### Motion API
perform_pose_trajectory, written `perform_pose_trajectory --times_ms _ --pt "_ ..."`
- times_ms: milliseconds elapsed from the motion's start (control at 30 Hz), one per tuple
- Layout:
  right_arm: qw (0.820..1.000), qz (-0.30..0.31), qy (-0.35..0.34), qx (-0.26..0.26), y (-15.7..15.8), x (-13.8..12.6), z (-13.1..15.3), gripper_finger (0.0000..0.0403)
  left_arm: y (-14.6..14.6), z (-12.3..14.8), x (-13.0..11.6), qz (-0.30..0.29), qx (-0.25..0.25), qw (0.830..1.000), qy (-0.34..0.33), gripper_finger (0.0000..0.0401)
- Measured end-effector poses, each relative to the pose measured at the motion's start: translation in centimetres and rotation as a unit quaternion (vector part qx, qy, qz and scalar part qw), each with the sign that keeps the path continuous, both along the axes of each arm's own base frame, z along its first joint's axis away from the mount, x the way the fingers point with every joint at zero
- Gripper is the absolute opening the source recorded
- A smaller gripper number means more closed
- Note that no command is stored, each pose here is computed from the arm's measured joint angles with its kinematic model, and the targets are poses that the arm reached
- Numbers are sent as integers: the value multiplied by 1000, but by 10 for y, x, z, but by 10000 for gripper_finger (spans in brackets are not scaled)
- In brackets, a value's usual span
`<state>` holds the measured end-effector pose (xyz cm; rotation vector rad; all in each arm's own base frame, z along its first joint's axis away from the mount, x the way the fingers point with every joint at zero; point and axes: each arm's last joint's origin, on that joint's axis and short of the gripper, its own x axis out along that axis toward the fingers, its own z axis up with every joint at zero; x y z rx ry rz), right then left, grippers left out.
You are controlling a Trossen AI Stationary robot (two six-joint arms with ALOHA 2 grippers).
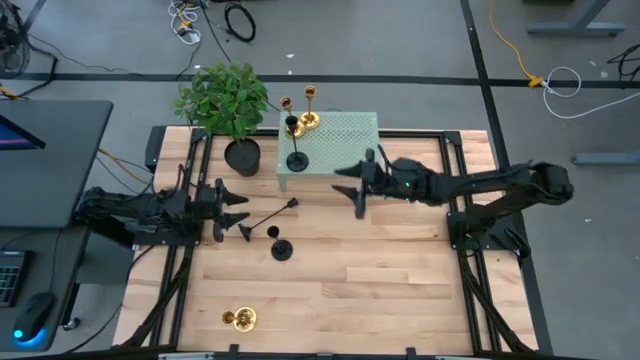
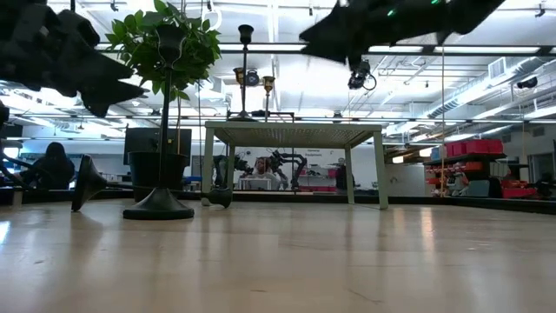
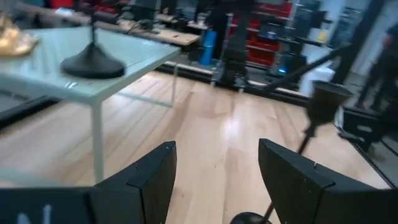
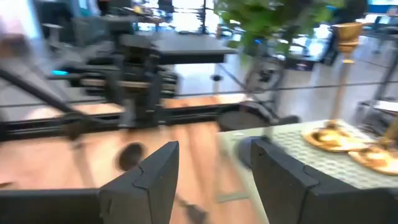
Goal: Pick & Place candle stick holders
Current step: Put the top black candle holder on the shelf
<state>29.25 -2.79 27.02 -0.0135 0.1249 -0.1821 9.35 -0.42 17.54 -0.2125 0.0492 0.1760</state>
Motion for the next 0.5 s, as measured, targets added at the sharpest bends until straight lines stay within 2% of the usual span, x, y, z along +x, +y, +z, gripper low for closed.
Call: perform_pose_trajectory --times_ms 233,500 --pt "998 68 -6 10 40 -20 -1 199 1 -8 8 44 -51 997 39 227" --pt "997 80 19 4 68 -28 -7 199 1 -2 21 81 -80 989 97 227"
